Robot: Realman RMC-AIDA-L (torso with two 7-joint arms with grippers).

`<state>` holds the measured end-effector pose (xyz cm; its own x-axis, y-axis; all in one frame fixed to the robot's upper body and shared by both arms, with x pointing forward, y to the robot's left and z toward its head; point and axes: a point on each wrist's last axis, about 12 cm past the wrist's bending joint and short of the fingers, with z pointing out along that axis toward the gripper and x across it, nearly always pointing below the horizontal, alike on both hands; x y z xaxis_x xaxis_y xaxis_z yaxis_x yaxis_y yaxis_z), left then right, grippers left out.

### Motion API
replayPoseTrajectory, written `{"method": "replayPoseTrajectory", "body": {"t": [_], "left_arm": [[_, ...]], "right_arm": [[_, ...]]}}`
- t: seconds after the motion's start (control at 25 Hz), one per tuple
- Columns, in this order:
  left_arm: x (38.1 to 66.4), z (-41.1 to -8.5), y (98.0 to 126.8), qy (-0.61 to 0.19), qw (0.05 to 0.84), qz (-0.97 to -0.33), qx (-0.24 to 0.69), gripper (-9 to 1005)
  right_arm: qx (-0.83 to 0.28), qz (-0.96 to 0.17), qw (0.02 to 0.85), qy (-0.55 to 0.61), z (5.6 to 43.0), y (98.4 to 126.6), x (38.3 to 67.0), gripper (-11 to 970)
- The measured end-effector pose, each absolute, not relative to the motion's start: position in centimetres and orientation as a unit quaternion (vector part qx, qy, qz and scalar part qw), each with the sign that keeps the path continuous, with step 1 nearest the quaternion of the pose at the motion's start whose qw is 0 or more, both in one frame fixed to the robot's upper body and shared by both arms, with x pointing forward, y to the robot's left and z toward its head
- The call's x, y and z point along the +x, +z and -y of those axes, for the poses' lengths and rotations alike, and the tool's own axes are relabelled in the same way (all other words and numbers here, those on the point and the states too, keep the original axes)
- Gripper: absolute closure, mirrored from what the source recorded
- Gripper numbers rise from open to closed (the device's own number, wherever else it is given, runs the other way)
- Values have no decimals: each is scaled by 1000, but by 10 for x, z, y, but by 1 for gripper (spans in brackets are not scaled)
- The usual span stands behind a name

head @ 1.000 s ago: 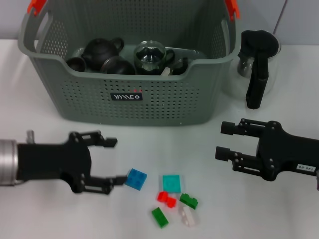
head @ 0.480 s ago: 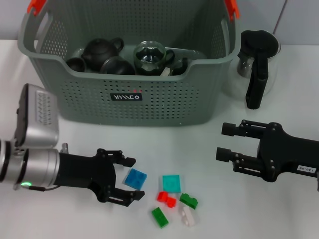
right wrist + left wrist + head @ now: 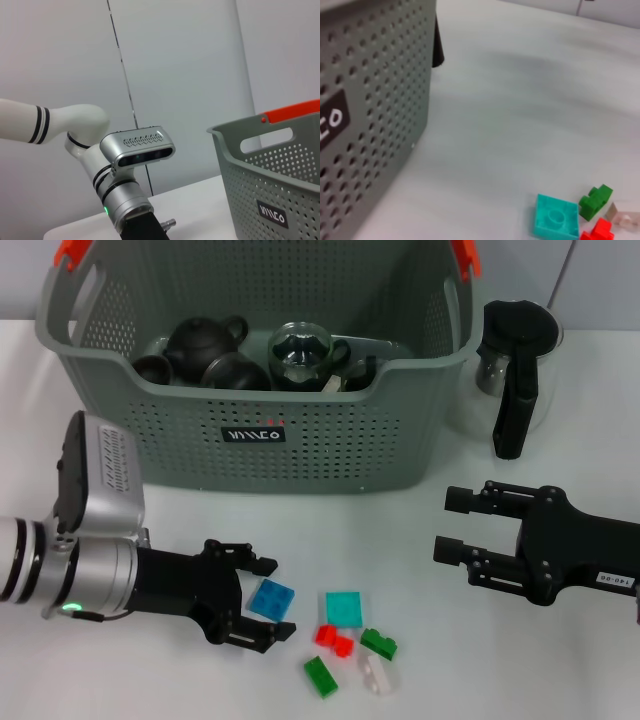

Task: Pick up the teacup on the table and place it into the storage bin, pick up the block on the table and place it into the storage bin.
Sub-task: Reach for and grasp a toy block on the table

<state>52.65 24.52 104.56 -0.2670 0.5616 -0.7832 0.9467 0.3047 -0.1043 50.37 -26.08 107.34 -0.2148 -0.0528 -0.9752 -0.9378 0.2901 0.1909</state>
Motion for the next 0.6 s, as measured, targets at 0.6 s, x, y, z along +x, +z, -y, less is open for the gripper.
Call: {"method": "replayPoseTrajectory", "body": {"t": [0.6], "left_arm": [[524, -246, 1044, -290, 297, -752, 511, 143]], "right_arm": [[-387, -639, 489, 452, 262, 1072, 503, 318]]}}
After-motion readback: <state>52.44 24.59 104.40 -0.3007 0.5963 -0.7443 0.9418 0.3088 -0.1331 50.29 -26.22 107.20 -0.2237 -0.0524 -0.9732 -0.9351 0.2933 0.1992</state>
